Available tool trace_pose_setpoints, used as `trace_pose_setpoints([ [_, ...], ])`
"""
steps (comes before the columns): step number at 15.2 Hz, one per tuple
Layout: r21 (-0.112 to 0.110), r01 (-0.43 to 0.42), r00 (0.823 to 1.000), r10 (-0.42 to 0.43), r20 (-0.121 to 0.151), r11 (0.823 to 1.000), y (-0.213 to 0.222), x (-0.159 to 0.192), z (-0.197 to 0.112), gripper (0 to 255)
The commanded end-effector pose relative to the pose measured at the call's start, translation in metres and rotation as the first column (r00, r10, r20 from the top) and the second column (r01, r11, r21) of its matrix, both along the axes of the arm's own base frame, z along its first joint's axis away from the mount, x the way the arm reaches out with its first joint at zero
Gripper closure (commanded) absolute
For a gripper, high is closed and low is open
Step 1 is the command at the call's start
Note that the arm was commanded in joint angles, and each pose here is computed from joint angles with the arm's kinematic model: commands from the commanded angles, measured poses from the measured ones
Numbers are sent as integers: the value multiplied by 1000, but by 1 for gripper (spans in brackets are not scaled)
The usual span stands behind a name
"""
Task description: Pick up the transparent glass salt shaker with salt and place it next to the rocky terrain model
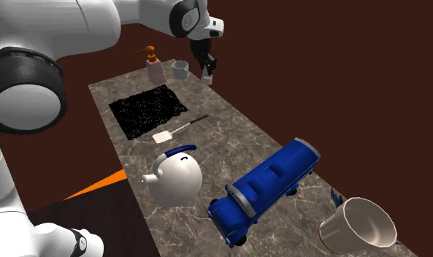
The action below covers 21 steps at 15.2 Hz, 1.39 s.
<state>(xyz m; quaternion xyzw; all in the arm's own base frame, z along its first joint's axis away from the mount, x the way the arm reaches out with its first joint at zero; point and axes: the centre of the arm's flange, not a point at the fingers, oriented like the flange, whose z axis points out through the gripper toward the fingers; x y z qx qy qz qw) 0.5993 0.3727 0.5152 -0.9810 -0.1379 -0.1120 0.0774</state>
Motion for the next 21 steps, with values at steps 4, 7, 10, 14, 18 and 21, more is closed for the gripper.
trace_pose_setpoints([
  [4,0,1,1000,-1,0,1000,40,-6,-9,255],
  [7,0,1,1000,-1,0,1000,40,-6,-25,255],
  [10,0,1,1000,-1,0,1000,40,-6,-41,255],
  [14,0,1,1000,-1,0,1000,40,-6,-62,255],
  [18,0,1,1000,-1,0,1000,40,-6,-83,255],
  [21,0,1,1000,-1,0,1000,40,-7,-99,255],
])
